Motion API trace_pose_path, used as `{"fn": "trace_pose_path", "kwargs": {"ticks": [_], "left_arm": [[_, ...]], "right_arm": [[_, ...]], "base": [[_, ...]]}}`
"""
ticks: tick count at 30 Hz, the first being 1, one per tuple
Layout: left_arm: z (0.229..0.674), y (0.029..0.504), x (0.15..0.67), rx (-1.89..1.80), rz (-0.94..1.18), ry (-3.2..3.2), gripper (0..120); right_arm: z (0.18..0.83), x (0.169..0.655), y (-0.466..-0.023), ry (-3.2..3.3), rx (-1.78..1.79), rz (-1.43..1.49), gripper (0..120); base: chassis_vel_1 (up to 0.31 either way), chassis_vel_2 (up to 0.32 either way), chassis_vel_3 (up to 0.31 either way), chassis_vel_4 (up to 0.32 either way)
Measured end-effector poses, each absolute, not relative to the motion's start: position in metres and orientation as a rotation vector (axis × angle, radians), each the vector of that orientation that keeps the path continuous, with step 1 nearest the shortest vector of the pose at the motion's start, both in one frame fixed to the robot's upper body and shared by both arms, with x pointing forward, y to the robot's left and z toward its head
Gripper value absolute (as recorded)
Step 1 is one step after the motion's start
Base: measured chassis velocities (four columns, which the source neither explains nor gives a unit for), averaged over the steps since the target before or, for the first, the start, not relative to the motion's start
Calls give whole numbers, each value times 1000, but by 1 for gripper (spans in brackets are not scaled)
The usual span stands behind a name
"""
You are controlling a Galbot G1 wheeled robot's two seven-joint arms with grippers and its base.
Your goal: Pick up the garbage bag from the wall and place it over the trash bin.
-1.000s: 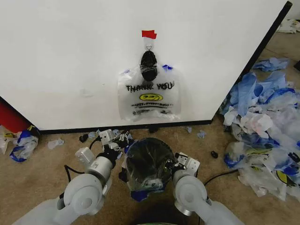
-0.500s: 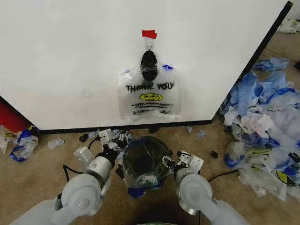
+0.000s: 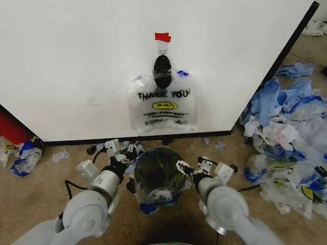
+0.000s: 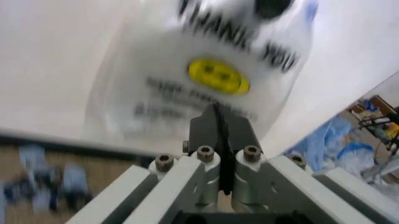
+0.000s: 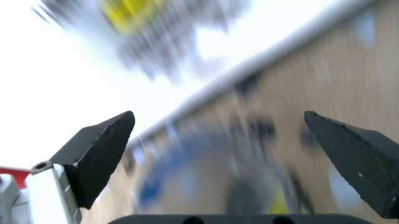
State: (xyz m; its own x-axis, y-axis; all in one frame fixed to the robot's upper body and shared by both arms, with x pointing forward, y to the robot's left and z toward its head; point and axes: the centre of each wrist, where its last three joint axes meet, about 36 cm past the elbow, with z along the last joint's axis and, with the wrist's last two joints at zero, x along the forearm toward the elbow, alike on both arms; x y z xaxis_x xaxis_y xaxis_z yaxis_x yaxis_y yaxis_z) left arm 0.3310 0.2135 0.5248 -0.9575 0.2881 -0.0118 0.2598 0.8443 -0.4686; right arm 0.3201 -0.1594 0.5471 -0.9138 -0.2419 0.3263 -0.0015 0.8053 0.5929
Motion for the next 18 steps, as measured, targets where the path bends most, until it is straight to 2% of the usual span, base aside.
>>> {"fn": "trace_pose_path", "kwargs": {"ticks": [5, 9, 12, 13, 18], "left_arm": [[518, 218, 342, -439, 593, -3144, 0], [515, 218, 350, -428, 516, -3267, 16], [511, 217, 352, -386, 493, -3317, 29], [511, 217, 352, -386, 493, -3317, 29], [483, 216, 354, -271, 358, -3395, 49]], "right_arm": [[547, 327, -187, -3110, 367, -735, 100], [522, 352, -220, -3516, 431, -347, 100], [502, 351, -236, -3599, 438, -174, 100], [502, 351, -236, -3599, 438, -174, 100], [453, 346, -275, -3694, 407, 180, 100]], "base": [[0, 0, 0, 0], [0, 0, 0, 0], [0, 0, 0, 0], [0, 0, 0, 0], [0, 0, 0, 0]]}}
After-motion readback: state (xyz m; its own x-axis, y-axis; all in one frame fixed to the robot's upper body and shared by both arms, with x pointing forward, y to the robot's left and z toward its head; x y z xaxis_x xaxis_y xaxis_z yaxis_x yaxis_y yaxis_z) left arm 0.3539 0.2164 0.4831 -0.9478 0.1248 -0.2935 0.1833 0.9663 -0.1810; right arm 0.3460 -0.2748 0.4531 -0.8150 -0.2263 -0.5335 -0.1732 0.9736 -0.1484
